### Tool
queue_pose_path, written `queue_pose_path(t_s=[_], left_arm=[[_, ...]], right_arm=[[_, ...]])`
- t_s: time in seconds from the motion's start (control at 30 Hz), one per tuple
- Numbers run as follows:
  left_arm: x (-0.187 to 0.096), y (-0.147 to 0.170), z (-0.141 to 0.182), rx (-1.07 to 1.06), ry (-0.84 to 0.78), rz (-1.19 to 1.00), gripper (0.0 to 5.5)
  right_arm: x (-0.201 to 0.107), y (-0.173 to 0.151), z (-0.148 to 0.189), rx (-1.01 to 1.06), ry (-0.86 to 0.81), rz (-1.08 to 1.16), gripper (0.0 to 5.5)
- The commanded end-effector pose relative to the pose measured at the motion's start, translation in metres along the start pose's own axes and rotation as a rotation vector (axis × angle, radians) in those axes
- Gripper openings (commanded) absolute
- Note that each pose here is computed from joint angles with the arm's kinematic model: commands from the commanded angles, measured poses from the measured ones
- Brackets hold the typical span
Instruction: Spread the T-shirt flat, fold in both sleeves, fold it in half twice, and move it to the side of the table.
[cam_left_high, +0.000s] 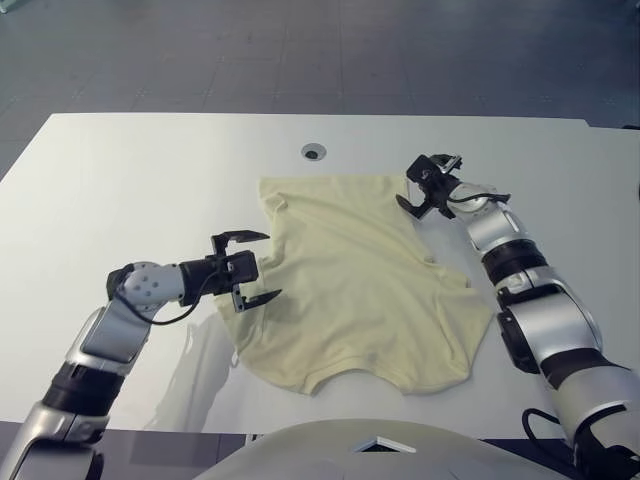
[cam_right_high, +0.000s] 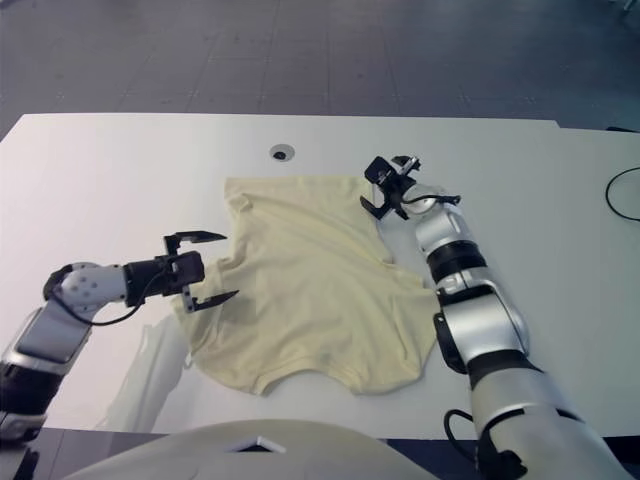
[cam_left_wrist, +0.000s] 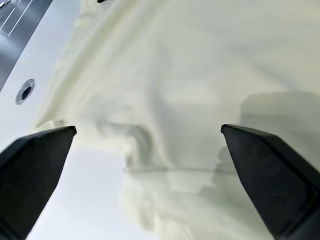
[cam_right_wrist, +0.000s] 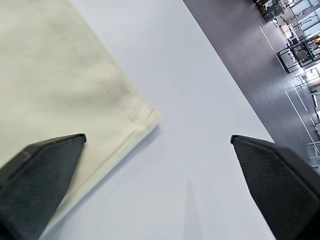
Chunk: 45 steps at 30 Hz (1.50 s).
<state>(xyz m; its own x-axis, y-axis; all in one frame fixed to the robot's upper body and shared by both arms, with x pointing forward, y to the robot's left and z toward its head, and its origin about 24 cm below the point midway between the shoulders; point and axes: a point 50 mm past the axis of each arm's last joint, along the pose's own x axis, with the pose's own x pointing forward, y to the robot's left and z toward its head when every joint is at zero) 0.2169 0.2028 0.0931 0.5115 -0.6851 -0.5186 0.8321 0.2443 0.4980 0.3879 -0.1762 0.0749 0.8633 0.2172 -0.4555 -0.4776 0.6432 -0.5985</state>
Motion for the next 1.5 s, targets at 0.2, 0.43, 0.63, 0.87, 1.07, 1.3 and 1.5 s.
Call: queue_pose_path(t_s=[0.2, 0.43, 0.63, 0.87, 1.07, 1.3, 1.5], left_arm=[[-0.029, -0.013, -0.008, 0.027, 0.168, 0.118, 5.38], [-0.028, -0.021, -0.023, 0.054, 0.248, 0.051, 5.38], [-0.048, -0.037, -0.052, 0.055, 0.427, -0.069, 5.38], [-0.047, -0.035, -0.047, 0.026, 0.406, -0.063, 5.38], [-0.029, -0.020, -0.032, 0.062, 0.302, 0.008, 5.38], [-0.024, -0.003, -0.008, -0.018, 0.157, 0.119, 5.38], [-0.046, 0.019, 0.008, -0.114, 0.090, 0.264, 5.38]], right_arm=[[0.009, -0.002, 0.019, -0.020, -0.035, -0.059, 5.40], [0.011, 0.012, 0.005, -0.057, 0.045, -0.054, 5.40], [0.003, 0.005, -0.031, -0.101, 0.214, -0.110, 5.40], [-0.003, -0.010, -0.040, -0.027, 0.240, -0.201, 5.40], [0.002, -0.010, -0.012, 0.069, 0.042, -0.180, 5.40], [-0.007, -0.039, 0.013, 0.075, -0.151, -0.189, 5.40], [-0.048, -0.043, -0.004, 0.151, -0.277, -0.050, 5.40]])
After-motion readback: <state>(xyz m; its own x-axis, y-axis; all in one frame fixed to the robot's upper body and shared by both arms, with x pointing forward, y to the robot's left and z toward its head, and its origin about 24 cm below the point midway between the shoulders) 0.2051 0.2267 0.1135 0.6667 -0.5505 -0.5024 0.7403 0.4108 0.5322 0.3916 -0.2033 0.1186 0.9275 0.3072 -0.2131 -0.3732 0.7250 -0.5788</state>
